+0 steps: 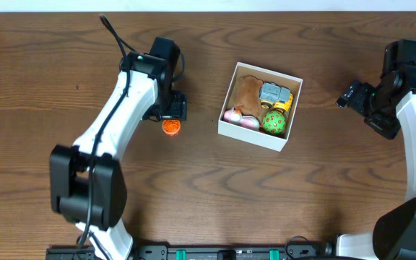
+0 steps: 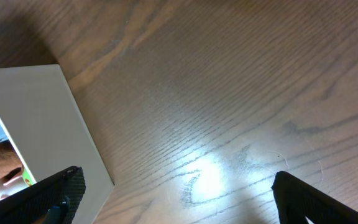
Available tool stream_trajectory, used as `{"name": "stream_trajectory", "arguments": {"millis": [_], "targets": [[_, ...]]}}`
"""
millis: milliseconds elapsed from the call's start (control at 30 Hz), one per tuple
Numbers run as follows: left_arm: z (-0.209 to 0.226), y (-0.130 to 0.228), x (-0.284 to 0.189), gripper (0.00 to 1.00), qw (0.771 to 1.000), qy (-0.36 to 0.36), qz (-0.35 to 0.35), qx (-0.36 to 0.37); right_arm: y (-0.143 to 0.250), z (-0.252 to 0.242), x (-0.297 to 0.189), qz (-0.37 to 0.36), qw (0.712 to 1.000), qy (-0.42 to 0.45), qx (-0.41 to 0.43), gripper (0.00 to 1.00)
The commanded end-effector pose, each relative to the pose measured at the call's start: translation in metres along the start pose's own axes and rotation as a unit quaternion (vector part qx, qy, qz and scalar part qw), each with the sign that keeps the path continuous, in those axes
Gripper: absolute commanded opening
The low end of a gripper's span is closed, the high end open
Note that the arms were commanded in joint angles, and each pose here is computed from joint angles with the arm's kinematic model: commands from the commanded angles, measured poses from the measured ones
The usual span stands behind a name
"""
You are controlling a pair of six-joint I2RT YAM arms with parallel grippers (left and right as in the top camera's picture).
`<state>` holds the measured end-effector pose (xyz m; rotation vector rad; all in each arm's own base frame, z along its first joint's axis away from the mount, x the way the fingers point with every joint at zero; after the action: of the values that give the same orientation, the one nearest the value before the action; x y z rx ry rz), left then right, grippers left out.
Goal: Pack container
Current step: 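Grasp the orange round toy with the left gripper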
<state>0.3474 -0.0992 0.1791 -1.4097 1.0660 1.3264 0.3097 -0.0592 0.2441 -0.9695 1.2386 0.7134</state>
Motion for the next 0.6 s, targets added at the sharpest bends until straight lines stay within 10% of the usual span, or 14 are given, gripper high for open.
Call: {"name": "stream_trajectory", "arguments": {"millis": [0,567], "targets": [[-0.005,-0.001,0.031,0.83,0.998,0.029,0.060,0.003,0.000,-0.001,0.001,0.001,1.000,0.001,0.011,0.99],[-0.007,-0.008,0.098,0.83,0.994,-0.004,0.108,0.009,0.001,-0.001,0.001,0.004,1.000,0.002,0.011,0.99]]}}
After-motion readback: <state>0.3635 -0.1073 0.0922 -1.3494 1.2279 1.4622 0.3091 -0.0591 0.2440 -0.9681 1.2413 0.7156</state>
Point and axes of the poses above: each gripper's point midway between its finger pads, its own x axis out along the fingers, its own z axis along the line the jaws close on, y = z × x, the point moved 9 cm from there along -x, back along the fingers, and after that the axes turned 13 degrees about -x, right-handed, at the moved point
